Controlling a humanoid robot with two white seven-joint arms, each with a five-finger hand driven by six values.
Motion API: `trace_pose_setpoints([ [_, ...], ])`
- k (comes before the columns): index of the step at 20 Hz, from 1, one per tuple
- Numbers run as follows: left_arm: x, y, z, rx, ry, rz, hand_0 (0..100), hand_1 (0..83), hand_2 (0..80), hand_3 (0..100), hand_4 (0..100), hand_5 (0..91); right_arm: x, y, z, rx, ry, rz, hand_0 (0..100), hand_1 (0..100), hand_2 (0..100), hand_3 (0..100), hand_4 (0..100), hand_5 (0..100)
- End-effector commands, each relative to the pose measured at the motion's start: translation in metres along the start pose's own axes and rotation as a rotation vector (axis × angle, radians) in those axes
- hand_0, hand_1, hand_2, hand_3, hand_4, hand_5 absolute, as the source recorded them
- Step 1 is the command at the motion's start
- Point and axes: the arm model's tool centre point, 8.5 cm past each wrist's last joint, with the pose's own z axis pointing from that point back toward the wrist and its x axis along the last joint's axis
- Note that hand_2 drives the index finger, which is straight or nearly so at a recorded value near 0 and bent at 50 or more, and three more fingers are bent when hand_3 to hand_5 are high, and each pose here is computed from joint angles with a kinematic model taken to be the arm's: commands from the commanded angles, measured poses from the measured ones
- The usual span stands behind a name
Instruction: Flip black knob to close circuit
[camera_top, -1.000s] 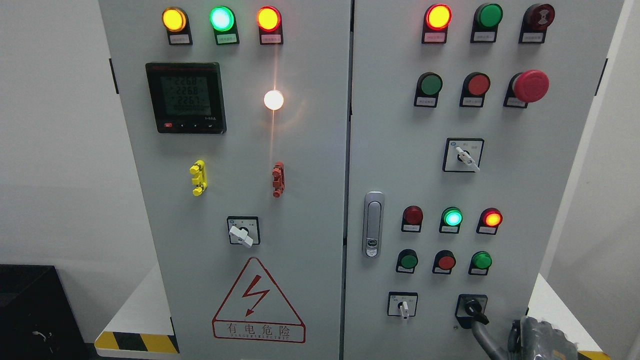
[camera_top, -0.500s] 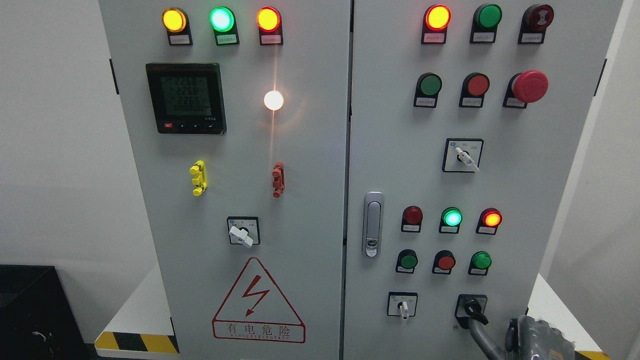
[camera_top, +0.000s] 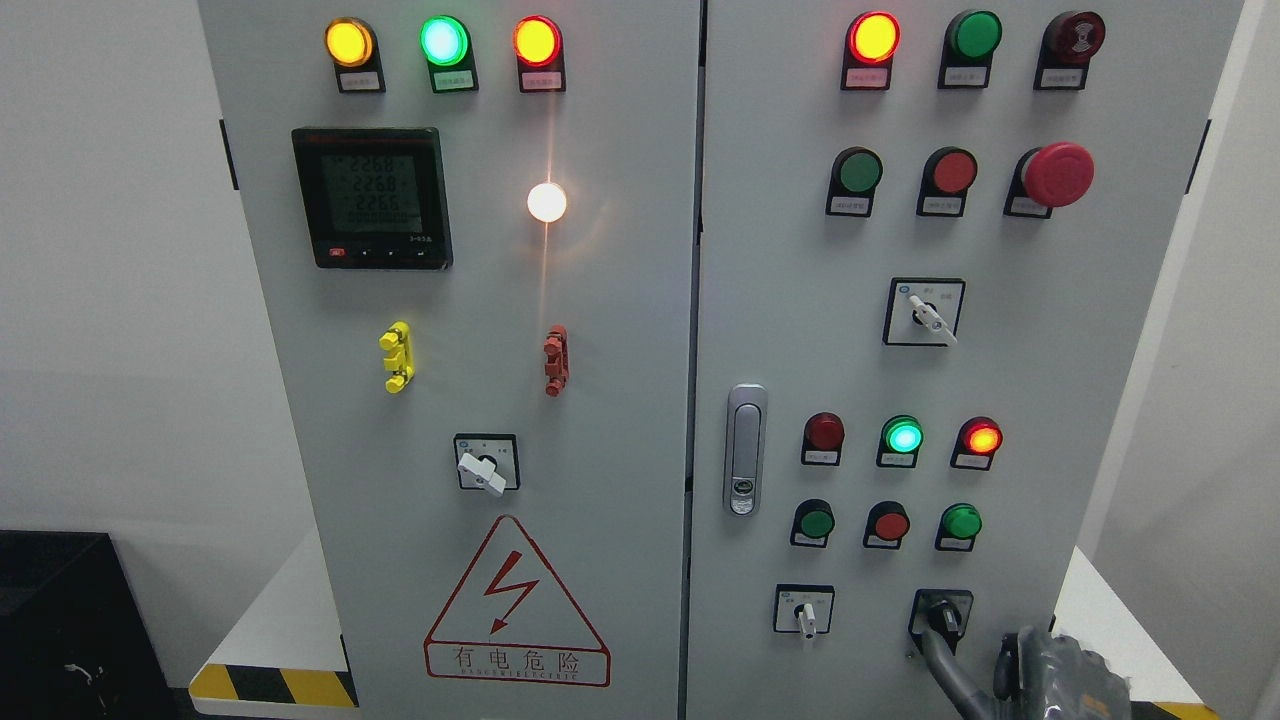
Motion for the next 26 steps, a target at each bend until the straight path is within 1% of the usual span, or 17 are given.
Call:
trace_pose_setpoints([
  [1,-0.005,-0.002,0.000,-0.004,-0.006,0.003,12,55.6,0.0,0,0,0.0,0.022,0.010,0.011,0.026,-0.065,0.003,0,0,92,100,100,100],
  [5,-0.005,-0.002,0.000,-0.004,-0.006,0.003,12,55.6,0.0,0,0,0.0,0.023,0.005,0.024,0.013,-0.076,-0.007,0,0,91,100,99,100],
  [9,-0.005,-0.002,0.000,-0.004,-0.006,0.003,12,55.6,0.0,0,0,0.0,0.024,0.000,0.045,0.004,-0.091,-0.018,0,0,91,100,99,100],
  [12,-0.005,-0.002,0.000,-0.004,-0.006,0.003,12,55.6,0.0,0,0,0.0,0.023,-0.002,0.062,0.017,-0.107,-0.090,0,1,91,100,99,100],
  [14,-0.005,-0.002,0.000,-0.004,-0.006,0.003,12,55.6,0.0,0,0,0.0,0.023,-0.005,0.067,-0.001,-0.113,-0.122,0,1,89,100,99,100],
  [16,-0.005,-0.002,0.000,-0.004,-0.006,0.003,12,55.6,0.0,0,0,0.0,0.019,-0.003,0.077,0.002,-0.110,-0.163,0,2,87,100,98,100],
  [18,-0.005,-0.002,0.000,-0.004,-0.006,0.003,12,55.6,0.0,0,0,0.0,0.020,-0.003,0.086,0.024,-0.122,-0.262,0,2,83,100,95,97],
  [19,-0.005,-0.002,0.000,-0.004,-0.006,0.003,12,55.6,0.0,0,0,0.0,0.019,-0.005,0.092,0.028,-0.125,-0.300,0,2,83,100,94,97],
  [21,-0.005,-0.002,0.000,-0.004,-0.006,0.003,12,55.6,0.0,0,0,0.0,0.015,-0.007,0.103,0.033,-0.123,-0.331,0,3,79,100,92,92],
  [22,-0.005,-0.002,0.000,-0.004,-0.006,0.003,12,55.6,0.0,0,0,0.0,0.013,-0.006,0.106,0.041,-0.120,-0.347,0,4,77,100,90,88],
  [24,-0.005,-0.002,0.000,-0.004,-0.006,0.003,12,55.6,0.0,0,0,0.0,0.011,-0.005,0.110,0.058,-0.116,-0.426,0,5,71,100,89,84],
  [26,-0.005,-0.002,0.000,-0.004,-0.006,0.003,12,55.6,0.0,0,0,0.0,0.009,-0.005,0.115,0.074,-0.109,-0.545,0,5,64,92,85,79],
])
